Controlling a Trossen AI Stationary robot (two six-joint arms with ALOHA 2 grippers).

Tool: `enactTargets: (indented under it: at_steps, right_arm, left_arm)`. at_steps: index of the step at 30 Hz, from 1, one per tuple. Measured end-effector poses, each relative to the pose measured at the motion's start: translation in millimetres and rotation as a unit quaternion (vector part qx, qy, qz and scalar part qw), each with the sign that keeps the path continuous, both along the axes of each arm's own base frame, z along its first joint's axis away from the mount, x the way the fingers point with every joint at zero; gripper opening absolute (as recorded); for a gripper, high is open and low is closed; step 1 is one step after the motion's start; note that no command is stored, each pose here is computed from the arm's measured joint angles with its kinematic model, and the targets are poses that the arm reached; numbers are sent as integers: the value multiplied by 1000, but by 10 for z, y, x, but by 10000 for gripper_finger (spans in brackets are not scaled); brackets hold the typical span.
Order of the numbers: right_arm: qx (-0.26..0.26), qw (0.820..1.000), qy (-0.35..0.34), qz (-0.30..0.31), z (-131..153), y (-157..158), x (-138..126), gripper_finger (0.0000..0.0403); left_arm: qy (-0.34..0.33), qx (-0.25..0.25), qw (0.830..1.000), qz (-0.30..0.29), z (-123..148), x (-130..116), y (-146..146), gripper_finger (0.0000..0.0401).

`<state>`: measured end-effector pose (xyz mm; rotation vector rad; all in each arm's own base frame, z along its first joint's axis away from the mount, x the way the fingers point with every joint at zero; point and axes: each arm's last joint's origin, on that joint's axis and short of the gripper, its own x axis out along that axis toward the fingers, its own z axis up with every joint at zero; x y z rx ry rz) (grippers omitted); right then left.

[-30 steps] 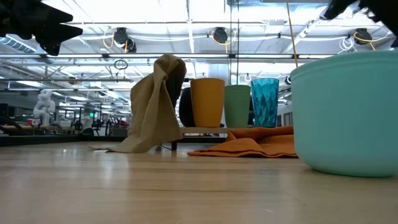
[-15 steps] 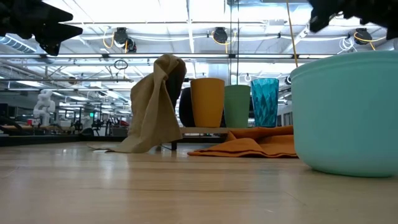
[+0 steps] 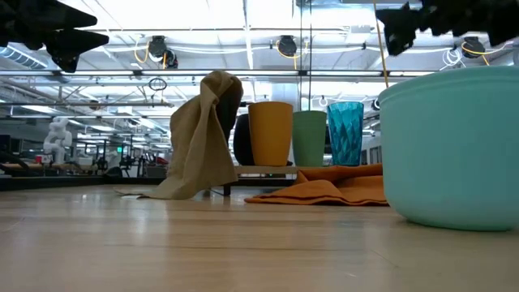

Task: Stack small to large cups/mugs on shelf
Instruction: Put the light blue mug on the shelf

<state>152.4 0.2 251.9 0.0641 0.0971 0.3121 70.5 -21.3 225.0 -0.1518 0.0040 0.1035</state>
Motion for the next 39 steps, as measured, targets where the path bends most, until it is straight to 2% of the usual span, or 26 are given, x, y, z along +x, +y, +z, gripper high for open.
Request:
enactTargets:
  at_steps: [6,13,24,39]
  right_arm:
    - [-19,995,94,4,209,140,160,212]
    - [35,975,217,14,370,285,314,212]
    - [39,942,329,51,50,583,605,212]
    - [41,926,370,59,-282,774,902,212]
  left_arm:
    - [-1,-11,1000,4,0,0,2,191]
    - [-10,-18,1000,19,17,-1,11,191]
    - [-11,-23,999,23,17,-2,13,191]
    - [-8,-21,1000,22,11,-1,13,191]
